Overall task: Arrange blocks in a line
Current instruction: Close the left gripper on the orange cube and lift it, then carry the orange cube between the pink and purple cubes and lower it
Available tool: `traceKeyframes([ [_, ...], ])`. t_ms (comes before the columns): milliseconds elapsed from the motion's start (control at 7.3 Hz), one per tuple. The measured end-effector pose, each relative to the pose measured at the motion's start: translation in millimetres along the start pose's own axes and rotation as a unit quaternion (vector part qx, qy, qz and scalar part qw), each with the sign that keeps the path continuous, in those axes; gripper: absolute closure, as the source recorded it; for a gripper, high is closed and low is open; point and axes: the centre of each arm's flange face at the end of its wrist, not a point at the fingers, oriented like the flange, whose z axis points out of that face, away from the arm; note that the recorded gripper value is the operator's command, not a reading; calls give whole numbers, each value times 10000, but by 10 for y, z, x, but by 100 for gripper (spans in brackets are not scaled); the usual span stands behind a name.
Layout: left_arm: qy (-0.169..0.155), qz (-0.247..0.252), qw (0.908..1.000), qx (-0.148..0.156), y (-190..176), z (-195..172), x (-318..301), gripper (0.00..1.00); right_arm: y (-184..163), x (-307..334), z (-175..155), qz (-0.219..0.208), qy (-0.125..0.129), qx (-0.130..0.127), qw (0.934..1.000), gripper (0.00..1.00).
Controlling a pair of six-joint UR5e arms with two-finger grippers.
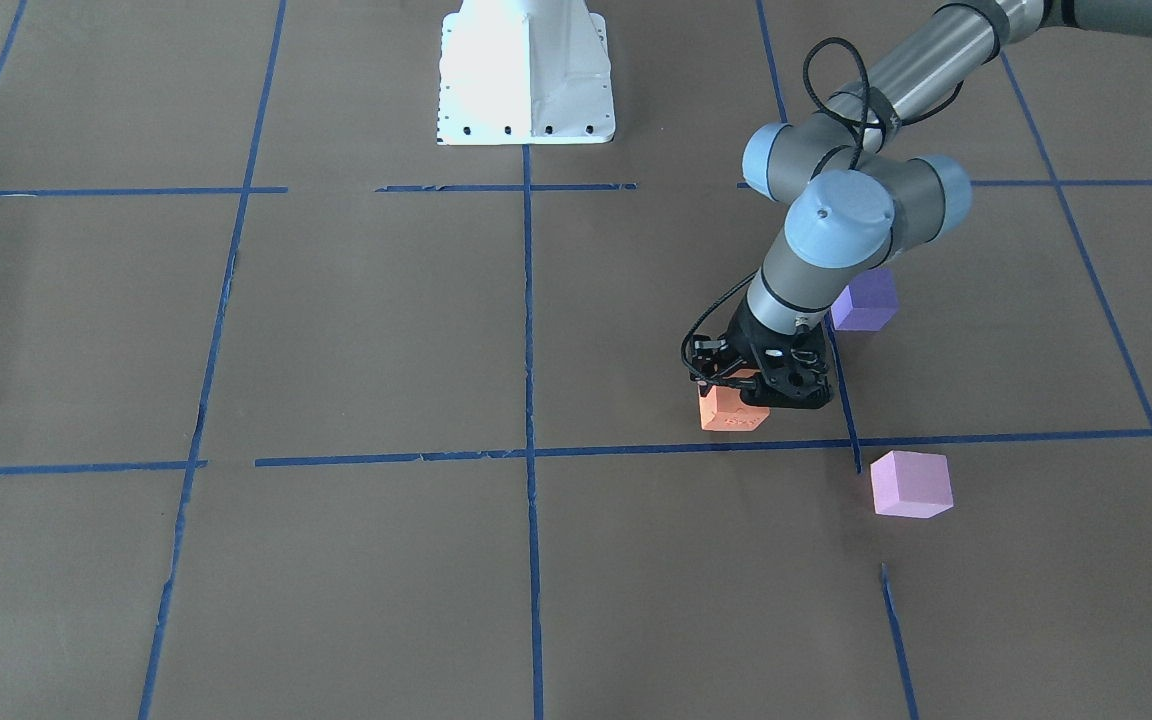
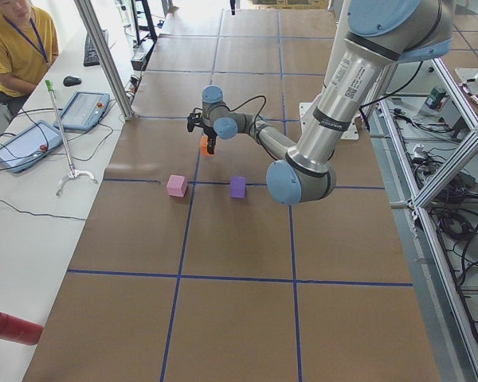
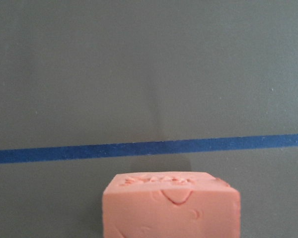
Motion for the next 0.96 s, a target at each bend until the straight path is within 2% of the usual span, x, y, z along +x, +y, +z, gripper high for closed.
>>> traceKeyframes([
  [274, -147, -141, 9997, -100, 55, -129, -757, 71, 0, -3, -3, -3, 0, 3, 10000, 0],
  [548, -403, -16, 9990, -173, 100, -134, -1465, 64, 0, 0, 0, 0, 0, 0, 10000, 0],
  [822, -515, 22, 9984, -215, 105, -104, -1711, 61, 0, 0, 0, 0, 0, 0, 10000, 0],
  [959, -515, 24, 9984, -224, 97, -86, -1700, 54, 0, -1, -1, -1, 0, 1, 10000, 0],
])
